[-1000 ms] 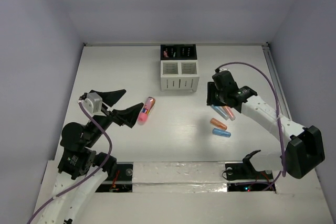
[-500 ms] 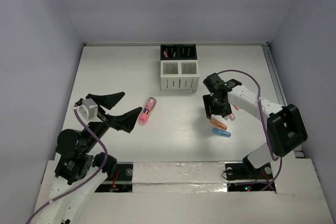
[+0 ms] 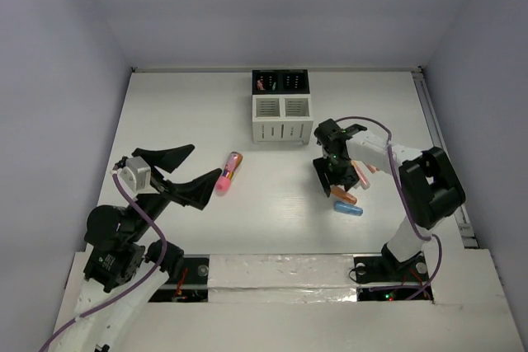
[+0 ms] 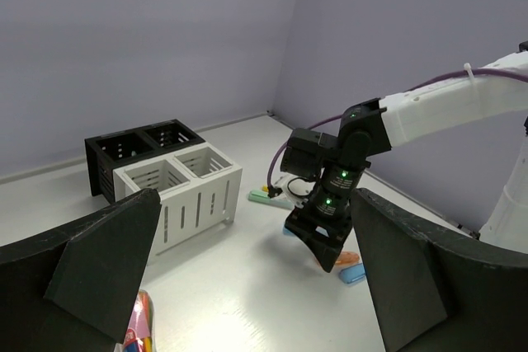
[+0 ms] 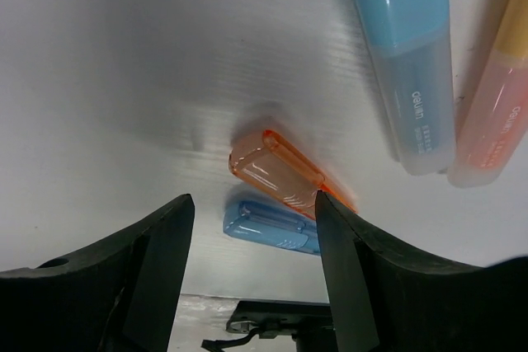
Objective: Sort the stationery into containers
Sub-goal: Pick up the stationery from the center of the board, then place the stationery in the storage box.
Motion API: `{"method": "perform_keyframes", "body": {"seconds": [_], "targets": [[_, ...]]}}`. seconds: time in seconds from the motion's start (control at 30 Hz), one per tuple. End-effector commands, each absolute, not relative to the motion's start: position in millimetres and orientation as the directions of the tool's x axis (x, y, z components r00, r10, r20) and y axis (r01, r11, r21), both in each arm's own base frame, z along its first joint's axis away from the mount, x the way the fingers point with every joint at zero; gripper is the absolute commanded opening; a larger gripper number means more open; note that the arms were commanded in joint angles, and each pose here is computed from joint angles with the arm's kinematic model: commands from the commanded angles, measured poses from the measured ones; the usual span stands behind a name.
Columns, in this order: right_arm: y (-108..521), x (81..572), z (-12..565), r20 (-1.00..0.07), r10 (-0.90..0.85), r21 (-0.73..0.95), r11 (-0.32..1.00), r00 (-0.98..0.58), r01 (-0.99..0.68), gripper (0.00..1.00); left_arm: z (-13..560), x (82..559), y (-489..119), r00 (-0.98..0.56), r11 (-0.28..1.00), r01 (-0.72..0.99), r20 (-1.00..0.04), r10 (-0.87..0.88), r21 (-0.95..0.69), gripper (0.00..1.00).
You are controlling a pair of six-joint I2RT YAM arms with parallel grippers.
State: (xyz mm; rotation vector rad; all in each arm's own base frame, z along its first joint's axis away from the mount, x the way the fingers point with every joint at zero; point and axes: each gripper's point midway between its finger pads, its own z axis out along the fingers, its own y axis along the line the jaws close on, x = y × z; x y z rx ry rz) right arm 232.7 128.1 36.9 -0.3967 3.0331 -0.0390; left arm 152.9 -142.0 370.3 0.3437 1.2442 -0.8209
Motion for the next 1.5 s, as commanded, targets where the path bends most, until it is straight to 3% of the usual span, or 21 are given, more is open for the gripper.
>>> {"method": "perform_keyframes", "body": {"seconds": [0.0,0.17,0.37,0.47,0.63,0.87,1.0,1.17,1.27,1.47], "targets": [[120.5,242.9,33.6,-0.1,-0.277,-0.074,0.96,-0.956,-0.27,0.66,394.3,143.6,-136.6,0.153,0.674,0.721,-0.91,-0.386,-0.164,0.99],[113.6,250.0,30.7,-0.12,-0.279,-0.092,0.959,-0.953,-0.269,0.66,393.0,145.8,-137.0,0.149,0.677,0.717,-0.913,-0.381,-0.166,0.99],[110.6,248.0,13.0,-0.066,-0.287,-0.096,0.955,-0.956,-0.28,0.61,390.5,150.0,-137.3,0.143,0.686,0.708,-0.917,-0.371,-0.168,0.99],[110.7,248.1,7.7,-0.041,-0.292,-0.099,0.953,-0.956,-0.287,0.55,390.4,149.8,-136.6,0.143,0.688,0.705,-0.917,-0.372,-0.169,0.99],[116.3,252.3,13.9,-0.071,-0.298,-0.074,0.953,-0.952,-0.293,0.35,391.3,149.3,-136.2,0.145,0.689,0.705,-0.917,-0.372,-0.167,0.99],[125.5,285.2,38.3,-0.227,-0.313,-0.083,0.95,-0.922,-0.302,0.19,389.3,151.6,-136.5,0.141,0.693,0.701,-0.919,-0.368,-0.17,0.99],[131.5,309.7,71.0,-0.378,-0.283,-0.086,0.959,-0.882,-0.271,0.12,386.4,155.7,-139.6,0.126,0.691,0.702,-0.924,-0.361,-0.174,0.99],[169.5,332.9,132.3,-0.568,-0.247,0.029,0.947,-0.785,-0.319,0.12,382.3,160.3,-142.7,0.108,0.69,0.701,-0.929,-0.353,-0.181,0.99],[221.8,346.0,184.3,-0.705,-0.22,0.136,0.891,-0.674,-0.433,0.12,378.6,166.9,-143.3,0.094,0.699,0.689,-0.933,-0.347,-0.191,0.99],[288.2,389.1,264.5,-0.867,-0.06,0.254,0.802,-0.496,-0.541,0.11,373.6,178.2,-143.2,0.055,0.709,0.661,-0.926,-0.374,-0.247,0.99]]}}
